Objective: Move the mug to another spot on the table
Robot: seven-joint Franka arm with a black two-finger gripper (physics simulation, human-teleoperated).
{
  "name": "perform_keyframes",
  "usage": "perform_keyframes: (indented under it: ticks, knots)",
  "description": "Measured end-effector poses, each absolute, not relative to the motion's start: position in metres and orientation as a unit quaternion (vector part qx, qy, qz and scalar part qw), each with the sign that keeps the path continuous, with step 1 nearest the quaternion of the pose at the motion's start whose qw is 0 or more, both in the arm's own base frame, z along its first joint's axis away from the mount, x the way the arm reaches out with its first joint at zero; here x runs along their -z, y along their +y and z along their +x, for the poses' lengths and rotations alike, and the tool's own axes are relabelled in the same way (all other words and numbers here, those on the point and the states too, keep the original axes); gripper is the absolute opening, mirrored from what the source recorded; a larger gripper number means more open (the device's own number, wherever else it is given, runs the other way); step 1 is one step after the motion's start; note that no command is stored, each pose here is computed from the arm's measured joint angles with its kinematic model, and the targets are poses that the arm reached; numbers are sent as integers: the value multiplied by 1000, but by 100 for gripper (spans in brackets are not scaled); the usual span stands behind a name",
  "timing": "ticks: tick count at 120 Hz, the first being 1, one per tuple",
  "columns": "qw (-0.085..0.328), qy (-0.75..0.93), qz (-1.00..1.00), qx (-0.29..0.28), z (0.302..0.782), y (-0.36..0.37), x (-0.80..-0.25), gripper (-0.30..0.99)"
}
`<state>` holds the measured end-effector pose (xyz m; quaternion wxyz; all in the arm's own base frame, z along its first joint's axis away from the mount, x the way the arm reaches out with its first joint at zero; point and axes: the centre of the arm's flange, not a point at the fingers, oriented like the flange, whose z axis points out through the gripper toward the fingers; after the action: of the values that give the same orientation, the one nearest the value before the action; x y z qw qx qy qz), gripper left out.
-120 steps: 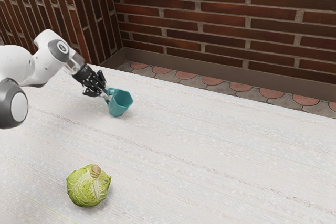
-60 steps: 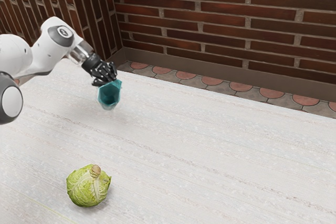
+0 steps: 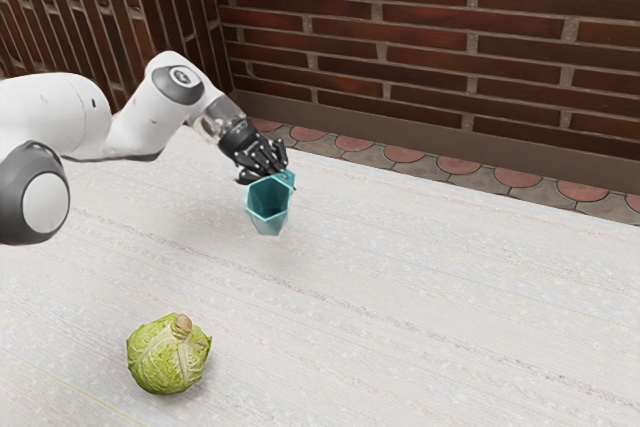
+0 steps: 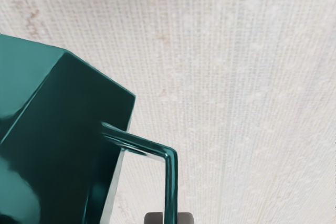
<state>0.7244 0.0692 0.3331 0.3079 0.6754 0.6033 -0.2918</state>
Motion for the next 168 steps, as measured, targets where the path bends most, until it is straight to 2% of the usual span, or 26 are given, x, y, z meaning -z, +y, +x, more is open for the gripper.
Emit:
perform_keyframes:
  ticks: [24,44,80,120,168]
  knots:
    - [294,637,650,292,720,65,-328,-9]
    - [276,673,620,295,688,63,-328,-9]
    - [272,703,584,301,687,70,-310,-9]
    - [256,701,543,385,682,81,-273,-9]
    - [268,691,517,428,688,81,-241,-9]
